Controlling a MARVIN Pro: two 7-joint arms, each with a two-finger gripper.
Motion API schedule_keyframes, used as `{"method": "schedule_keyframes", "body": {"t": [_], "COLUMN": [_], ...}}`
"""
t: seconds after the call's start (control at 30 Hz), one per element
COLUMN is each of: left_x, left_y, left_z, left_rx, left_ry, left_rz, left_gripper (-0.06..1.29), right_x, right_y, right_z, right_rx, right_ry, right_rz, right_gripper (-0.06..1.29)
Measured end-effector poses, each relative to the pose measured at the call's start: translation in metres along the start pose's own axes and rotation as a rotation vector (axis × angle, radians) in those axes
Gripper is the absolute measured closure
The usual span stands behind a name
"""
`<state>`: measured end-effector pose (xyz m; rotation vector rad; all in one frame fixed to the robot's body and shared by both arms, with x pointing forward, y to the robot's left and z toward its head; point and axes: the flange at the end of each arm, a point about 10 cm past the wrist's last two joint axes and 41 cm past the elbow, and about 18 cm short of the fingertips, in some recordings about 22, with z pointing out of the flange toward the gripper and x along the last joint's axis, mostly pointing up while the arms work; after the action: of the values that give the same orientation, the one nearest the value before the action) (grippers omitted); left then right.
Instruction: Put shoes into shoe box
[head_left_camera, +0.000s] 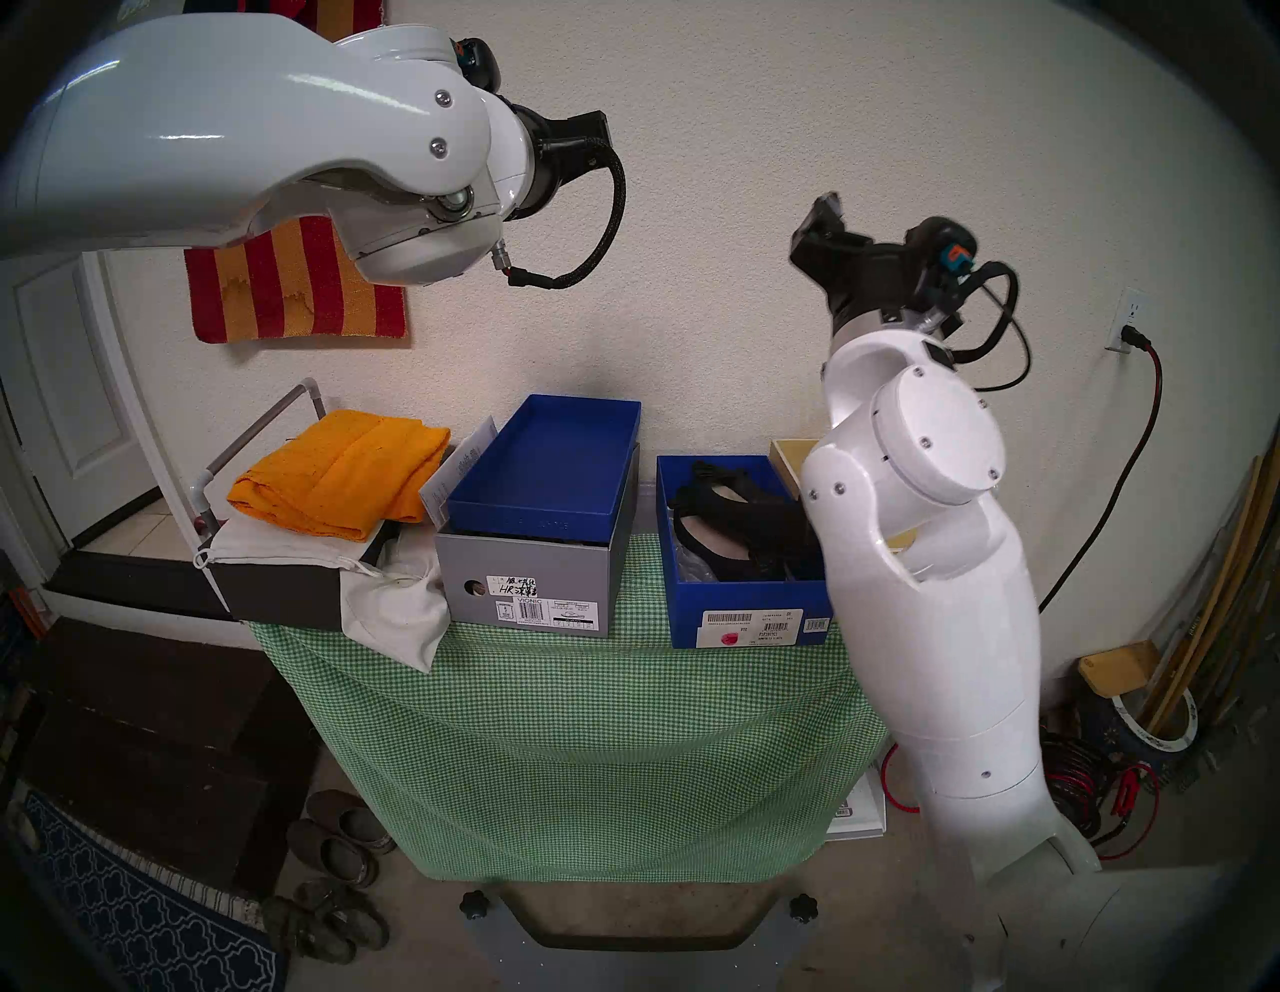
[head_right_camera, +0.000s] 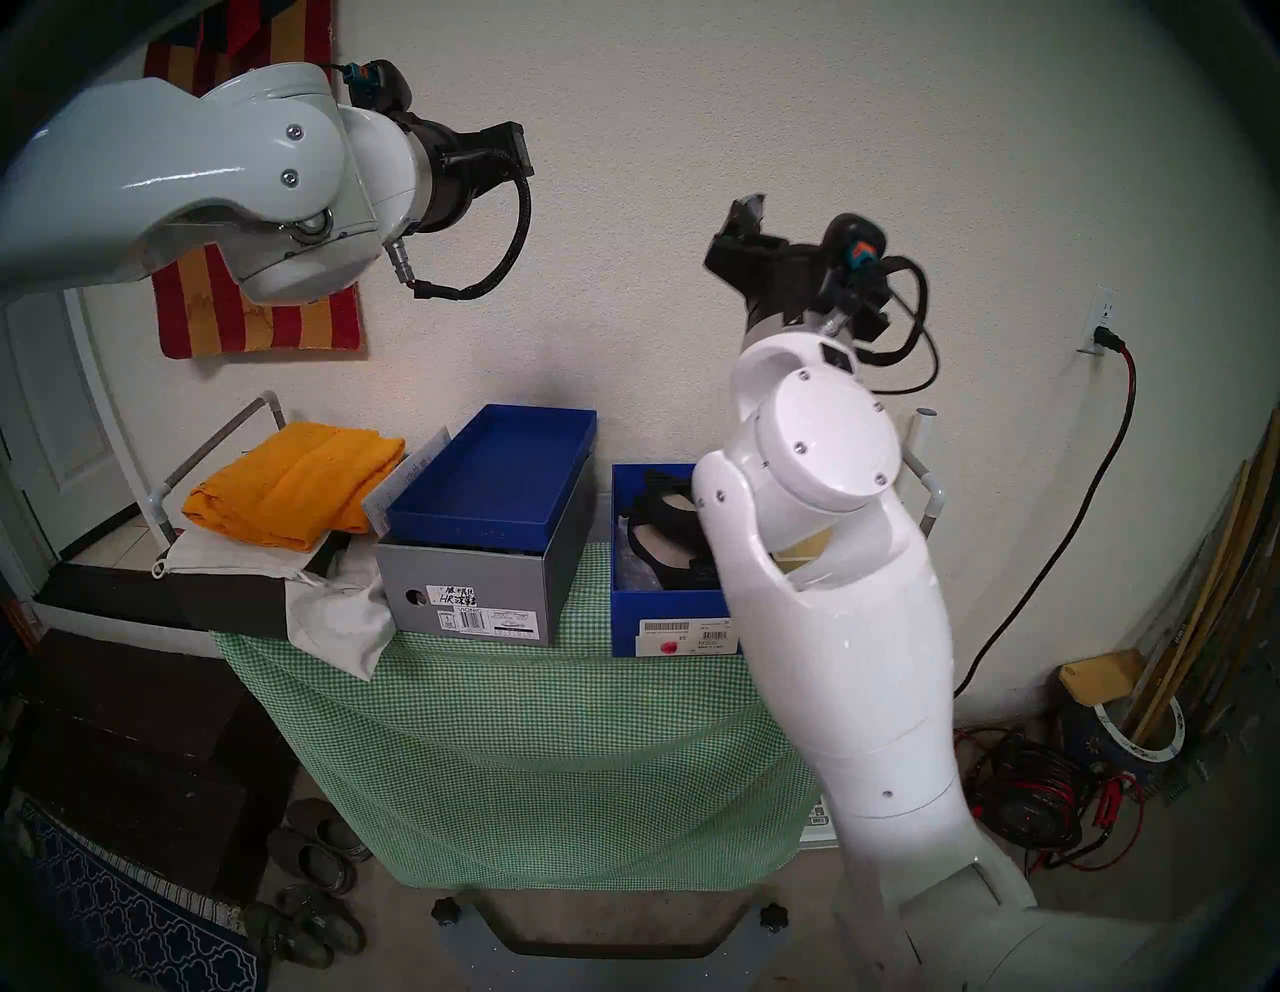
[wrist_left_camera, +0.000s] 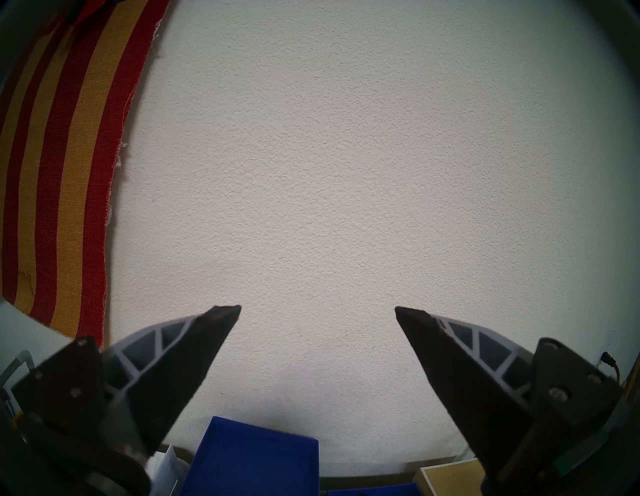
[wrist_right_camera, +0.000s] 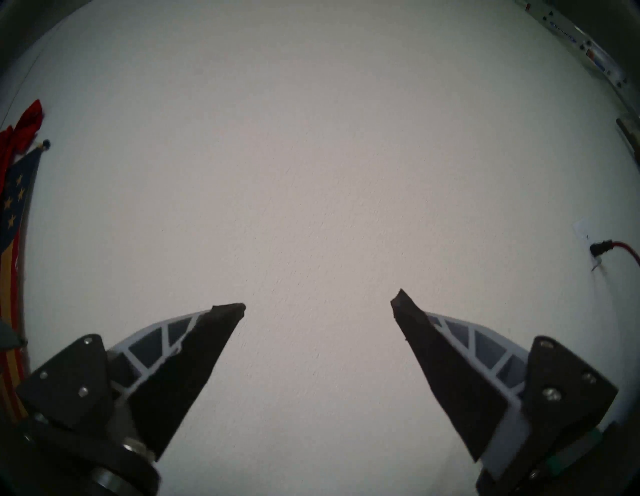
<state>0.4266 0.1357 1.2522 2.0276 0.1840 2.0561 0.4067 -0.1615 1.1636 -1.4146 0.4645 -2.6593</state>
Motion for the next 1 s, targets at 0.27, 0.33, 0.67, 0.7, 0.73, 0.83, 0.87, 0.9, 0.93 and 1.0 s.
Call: {"method": "schedule_keyframes", "body": {"t": [0.27,0.33,0.67,0.7,0.73,0.83,0.87,0.9,0.93,1.0], "left_x": [0.0,0.0,0.0,0.0,0.0,0.0,0.0,0.0,0.0,0.0], "left_y": [0.0,0.0,0.0,0.0,0.0,0.0,0.0,0.0,0.0,0.0], "left_z": [0.0,0.0,0.0,0.0,0.0,0.0,0.0,0.0,0.0,0.0], "left_rx": [0.0,0.0,0.0,0.0,0.0,0.0,0.0,0.0,0.0,0.0], "left_ry": [0.0,0.0,0.0,0.0,0.0,0.0,0.0,0.0,0.0,0.0], "left_rz": [0.0,0.0,0.0,0.0,0.0,0.0,0.0,0.0,0.0,0.0], "left_gripper": [-0.04,-0.04,-0.04,-0.04,-0.04,-0.04,-0.04,-0.04,-0.04,-0.04], "right_x": [0.022,0.024,0.023,0.023,0.022,0.022,0.022,0.023,0.023,0.025], "right_y": [0.025,0.028,0.042,0.043,0.044,0.047,0.048,0.049,0.05,0.051], "right_z": [0.018,0.02,0.024,0.024,0.024,0.023,0.023,0.023,0.022,0.021], "right_rx": [0.001,0.003,0.008,0.008,0.007,0.003,0.001,0.0,-0.001,-0.005], "right_ry": [0.044,0.042,-0.008,-0.011,-0.014,-0.016,-0.013,-0.01,-0.006,0.007], "right_rz": [-0.012,-0.017,-0.041,-0.042,-0.044,-0.043,-0.041,-0.039,-0.036,-0.023], "right_gripper": [0.02,0.02,0.02,0.02,0.02,0.02,0.02,0.02,0.02,0.02]}}
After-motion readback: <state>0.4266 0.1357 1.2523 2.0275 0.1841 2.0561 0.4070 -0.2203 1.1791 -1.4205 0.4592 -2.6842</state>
